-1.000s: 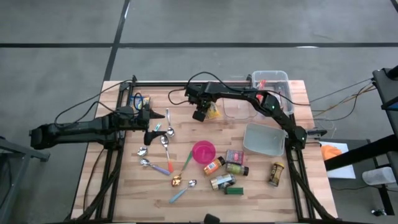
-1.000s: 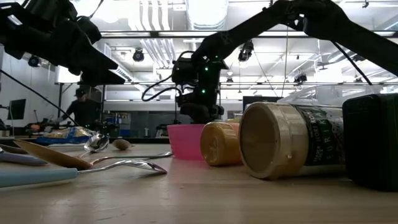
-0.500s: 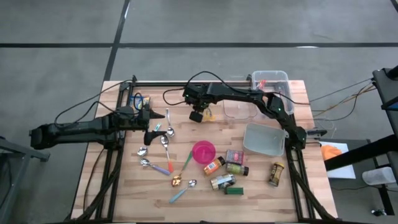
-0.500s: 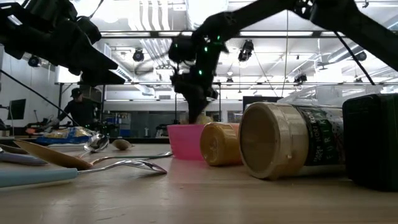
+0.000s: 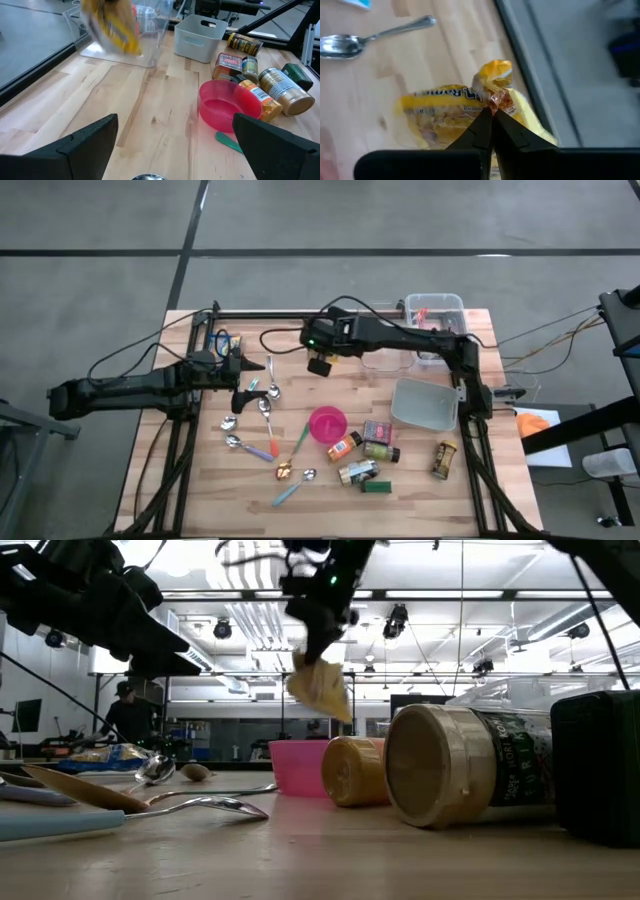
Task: Pick & Place Food Item
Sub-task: Put the yellow noodle pack into the white bin
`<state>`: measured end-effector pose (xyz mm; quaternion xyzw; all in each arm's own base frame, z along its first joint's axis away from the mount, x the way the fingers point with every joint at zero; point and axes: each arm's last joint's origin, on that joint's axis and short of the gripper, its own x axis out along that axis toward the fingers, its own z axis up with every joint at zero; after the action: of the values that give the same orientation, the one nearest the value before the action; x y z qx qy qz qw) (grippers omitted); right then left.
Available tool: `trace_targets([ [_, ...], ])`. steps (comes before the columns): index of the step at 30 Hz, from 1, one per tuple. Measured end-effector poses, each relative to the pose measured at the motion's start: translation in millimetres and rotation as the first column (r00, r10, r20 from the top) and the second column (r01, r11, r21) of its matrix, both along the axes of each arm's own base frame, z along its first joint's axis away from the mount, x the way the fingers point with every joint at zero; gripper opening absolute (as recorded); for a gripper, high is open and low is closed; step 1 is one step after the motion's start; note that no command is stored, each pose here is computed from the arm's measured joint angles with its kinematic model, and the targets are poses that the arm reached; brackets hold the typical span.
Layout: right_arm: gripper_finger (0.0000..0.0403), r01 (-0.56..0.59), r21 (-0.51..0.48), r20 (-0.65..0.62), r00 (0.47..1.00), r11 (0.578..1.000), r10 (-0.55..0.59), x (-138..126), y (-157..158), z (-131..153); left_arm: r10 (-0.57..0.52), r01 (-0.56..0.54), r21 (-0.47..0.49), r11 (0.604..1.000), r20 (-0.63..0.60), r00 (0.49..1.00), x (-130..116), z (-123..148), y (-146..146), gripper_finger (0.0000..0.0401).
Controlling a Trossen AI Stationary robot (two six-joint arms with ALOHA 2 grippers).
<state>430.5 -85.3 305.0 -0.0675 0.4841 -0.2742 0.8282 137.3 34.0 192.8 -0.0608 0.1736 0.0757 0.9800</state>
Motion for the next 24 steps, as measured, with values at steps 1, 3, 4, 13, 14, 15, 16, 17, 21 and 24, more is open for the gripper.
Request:
trace_targets([
  [1,0.0008,0.016,-0.015,0.01,1.0,1.0,-0.016,-4.4,3.3,5.4,0.0,0.0,0.0,1.0,0.0,1.0,0.0,0.0,0.0,0.0394],
  [3,0.0008,0.047,-0.037,0.024,0.999,0.998,-0.046,-13.9,8.9,13.4,0.0,0.0,0.0,1.0,-0.001,1.0,0.0,-0.2,0.0,0.0394],
  [4,0.0008,0.061,-0.044,0.034,0.998,0.997,-0.06,-19.2,10.8,16.8,0.0,0.0,-0.001,1.0,-0.002,1.0,-0.1,-0.2,-0.1,0.0394],
  [13,0.0008,0.228,-0.122,0.118,0.97,0.966,-0.214,-81.6,28.0,35.1,0.0,0.0,-0.004,1.0,-0.016,1.0,-0.6,-1.5,-0.2,0.0394],
  [14,0.0008,0.252,-0.141,0.134,0.963,0.958,-0.233,-89.6,29.3,37.1,0.0,0.0,-0.005,1.0,-0.019,1.0,-0.7,-1.9,-0.2,0.0394],
  [15,0.0008,0.277,-0.154,0.153,0.955,0.948,-0.254,-98.1,30.7,39.4,0.0,0.0,-0.006,1.0,-0.02,1.0,-0.7,-1.9,-0.2,0.0394],
  [16,0.0008,0.303,-0.163,0.173,0.946,0.939,-0.276,-106.6,31.6,41.1,0.0,0.0,-0.006,1.0,-0.022,1.0,-0.8,-2.1,-0.2,0.0394],
  [17,0.0008,0.328,-0.163,0.196,0.935,0.93,-0.296,-115.5,32.2,43.2,0.0,0.0,-0.006,1.0,-0.023,1.0,-0.8,-2.2,-0.2,0.0394],
  [21,0.0008,0.418,-0.184,0.258,0.894,0.89,-0.366,-147.4,33.4,42.5,0.0,0.0,-0.007,1.0,-0.025,1.0,-0.9,-2.4,-0.3,0.0394],
  [24,0.0008,0.475,-0.222,0.297,0.865,0.851,-0.405,-171.1,34.0,39.6,0.0,0.0,-0.007,1.0,-0.026,1.0,-0.9,-2.5,-0.3,0.0394],
])
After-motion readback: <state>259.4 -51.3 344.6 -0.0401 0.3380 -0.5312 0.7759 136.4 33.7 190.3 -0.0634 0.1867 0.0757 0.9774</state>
